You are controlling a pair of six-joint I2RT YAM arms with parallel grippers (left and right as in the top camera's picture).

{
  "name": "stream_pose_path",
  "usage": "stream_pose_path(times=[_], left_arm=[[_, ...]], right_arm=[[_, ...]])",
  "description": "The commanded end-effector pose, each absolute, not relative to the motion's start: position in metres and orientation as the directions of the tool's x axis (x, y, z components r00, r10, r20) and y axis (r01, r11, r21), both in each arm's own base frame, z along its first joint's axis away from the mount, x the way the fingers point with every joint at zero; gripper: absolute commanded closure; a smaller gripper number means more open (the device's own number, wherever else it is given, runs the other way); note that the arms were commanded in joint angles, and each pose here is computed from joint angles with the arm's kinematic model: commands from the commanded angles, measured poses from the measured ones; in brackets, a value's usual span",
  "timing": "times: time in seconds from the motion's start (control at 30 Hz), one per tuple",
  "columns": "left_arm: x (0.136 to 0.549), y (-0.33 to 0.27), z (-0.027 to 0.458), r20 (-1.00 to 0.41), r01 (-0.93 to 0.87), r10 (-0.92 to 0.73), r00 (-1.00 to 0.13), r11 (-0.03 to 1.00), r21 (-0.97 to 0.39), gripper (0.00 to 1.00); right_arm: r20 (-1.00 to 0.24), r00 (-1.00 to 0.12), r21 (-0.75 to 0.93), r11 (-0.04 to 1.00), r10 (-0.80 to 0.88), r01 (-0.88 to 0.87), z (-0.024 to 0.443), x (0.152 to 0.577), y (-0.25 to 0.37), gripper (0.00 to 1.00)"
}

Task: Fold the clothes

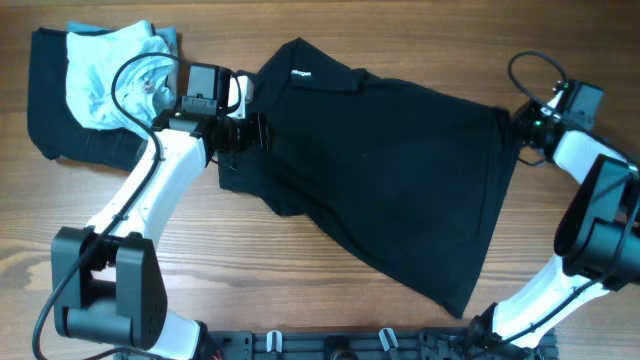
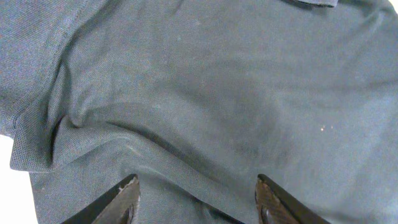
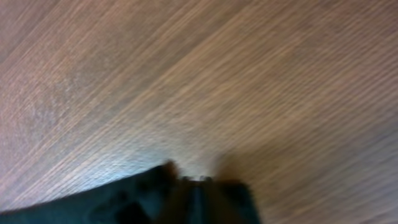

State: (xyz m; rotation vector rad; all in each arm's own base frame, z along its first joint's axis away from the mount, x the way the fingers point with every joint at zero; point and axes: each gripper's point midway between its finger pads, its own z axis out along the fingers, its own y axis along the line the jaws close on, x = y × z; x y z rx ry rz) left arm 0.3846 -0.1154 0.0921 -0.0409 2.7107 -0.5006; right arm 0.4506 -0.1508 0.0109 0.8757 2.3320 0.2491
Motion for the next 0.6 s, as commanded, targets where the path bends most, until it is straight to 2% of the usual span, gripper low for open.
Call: stream_pose_path(times=[0.0, 0.07, 0.13, 0.3, 0.4, 0.57], left_arm=[[0.383, -0.115, 0.090, -0.365, 0.053, -0.079, -0.928, 0.940, -0.338, 0.38], [0.383, -0.115, 0.090, -0.365, 0.053, -0.079, -0.928, 0.940, -0.338, 0.37], [0.383, -0.115, 0.090, -0.365, 0.053, -0.079, -0.928, 0.940, -0.338, 0.36], [0.383, -0.115, 0.090, -0.365, 0.053, -0.079, -0.928, 0.940, -0.338, 0.34], [0.383, -0.115, 0.090, -0.365, 0.053, -0.079, -0.928, 0.940, -0.338, 0.32], [0.383, -0.115, 0.090, -0.365, 0.053, -0.079, -0.928, 0.940, -0.338, 0.31]], right_arm=[[-0.507, -0.668, 0.514, 0.813, 0.545, 0.274, 0.037, 0.461, -0.115, 0.49], [-0.501, -0.681, 0.530, 0.812, 0.534, 0.246, 0.039, 0.461, -0.107, 0.40], [-0.487, -0.693, 0.533, 0.810, 0.532, 0.247, 0.038, 0.460, -0.100, 0.38], [-0.466, -0.695, 0.468, 0.819, 0.548, 0.331, 0.027, 0.456, -0.100, 0.37], [-0.469, -0.699, 0.403, 0.835, 0.539, 0.374, 0.025, 0.455, -0.105, 0.41], [-0.478, -0.716, 0.336, 0.859, 0.508, 0.386, 0.036, 0.462, -0.101, 0.40]])
